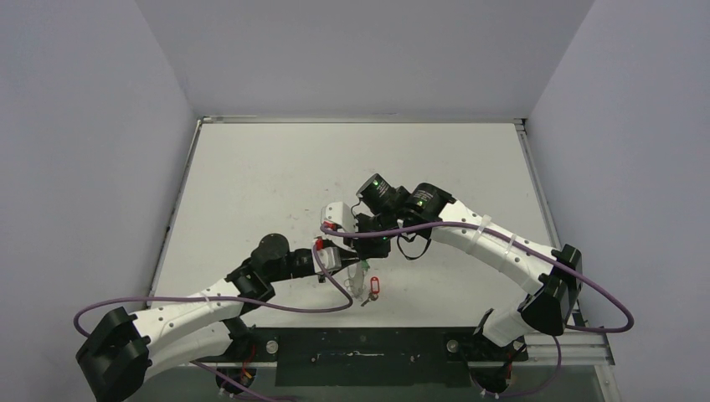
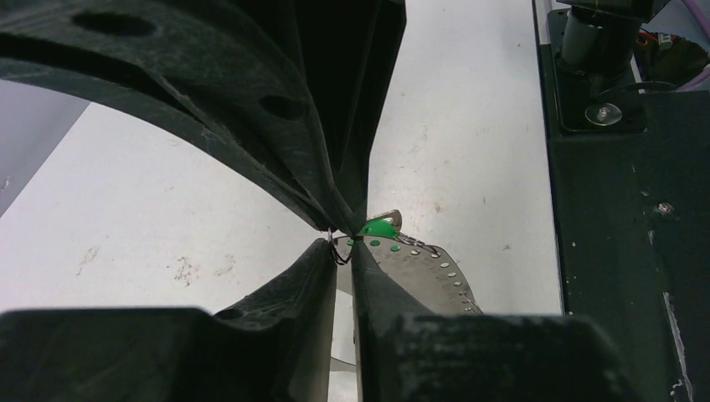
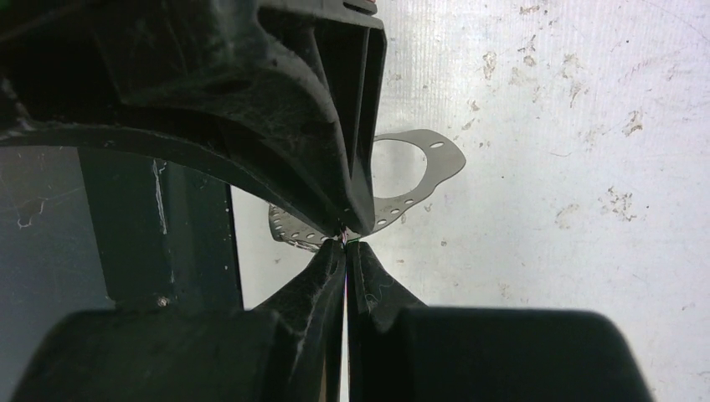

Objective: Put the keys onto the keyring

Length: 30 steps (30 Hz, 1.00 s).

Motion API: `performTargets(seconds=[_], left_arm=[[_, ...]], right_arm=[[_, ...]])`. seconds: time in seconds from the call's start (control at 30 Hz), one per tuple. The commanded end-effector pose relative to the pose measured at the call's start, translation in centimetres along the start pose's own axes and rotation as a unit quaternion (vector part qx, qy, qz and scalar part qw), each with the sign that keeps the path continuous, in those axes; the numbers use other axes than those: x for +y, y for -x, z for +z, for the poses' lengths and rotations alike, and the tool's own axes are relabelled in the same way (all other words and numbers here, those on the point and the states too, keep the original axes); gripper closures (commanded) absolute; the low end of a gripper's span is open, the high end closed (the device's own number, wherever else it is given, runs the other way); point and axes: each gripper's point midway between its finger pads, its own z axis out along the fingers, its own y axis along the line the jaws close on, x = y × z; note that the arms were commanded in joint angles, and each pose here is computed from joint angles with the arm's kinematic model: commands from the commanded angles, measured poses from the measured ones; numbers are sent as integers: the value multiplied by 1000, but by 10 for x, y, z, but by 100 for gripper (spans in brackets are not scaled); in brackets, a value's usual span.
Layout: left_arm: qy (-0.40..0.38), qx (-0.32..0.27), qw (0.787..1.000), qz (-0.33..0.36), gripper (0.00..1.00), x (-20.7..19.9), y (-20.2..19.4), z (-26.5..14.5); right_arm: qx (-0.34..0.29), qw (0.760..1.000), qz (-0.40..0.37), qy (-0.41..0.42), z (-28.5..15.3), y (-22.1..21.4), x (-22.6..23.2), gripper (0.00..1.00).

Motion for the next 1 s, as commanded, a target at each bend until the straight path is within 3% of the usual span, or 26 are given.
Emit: performTargets(seconds=[0.0, 0.07, 0.27, 0.47, 0.6, 0.77, 0.97], left_arm=[[-4, -54, 998, 22, 93, 6, 39, 6], [-4, -55, 998, 22, 99, 6, 39, 6], [5, -62, 998, 17, 100, 7, 39, 4], [16, -74, 997, 9, 100, 6, 39, -1], [23, -92, 995, 7, 100, 6, 41, -4], [28, -117, 993, 9, 100, 5, 43, -5], [23, -132, 991, 18, 100, 3, 47, -4]], right_arm=[[-18, 1000, -10, -15, -2, 15, -7, 100], [-17, 1000, -10, -17, -2, 15, -7, 100], [-12, 1000, -14, -25, -1, 12, -10, 97], [-42, 998, -12, -41, -6, 15, -17, 64], [-124, 992, -10, -28, -19, 24, -22, 53], [-224, 974, -32, 2, -34, 23, -19, 51], [-270, 960, -77, 5, -39, 21, -10, 51]])
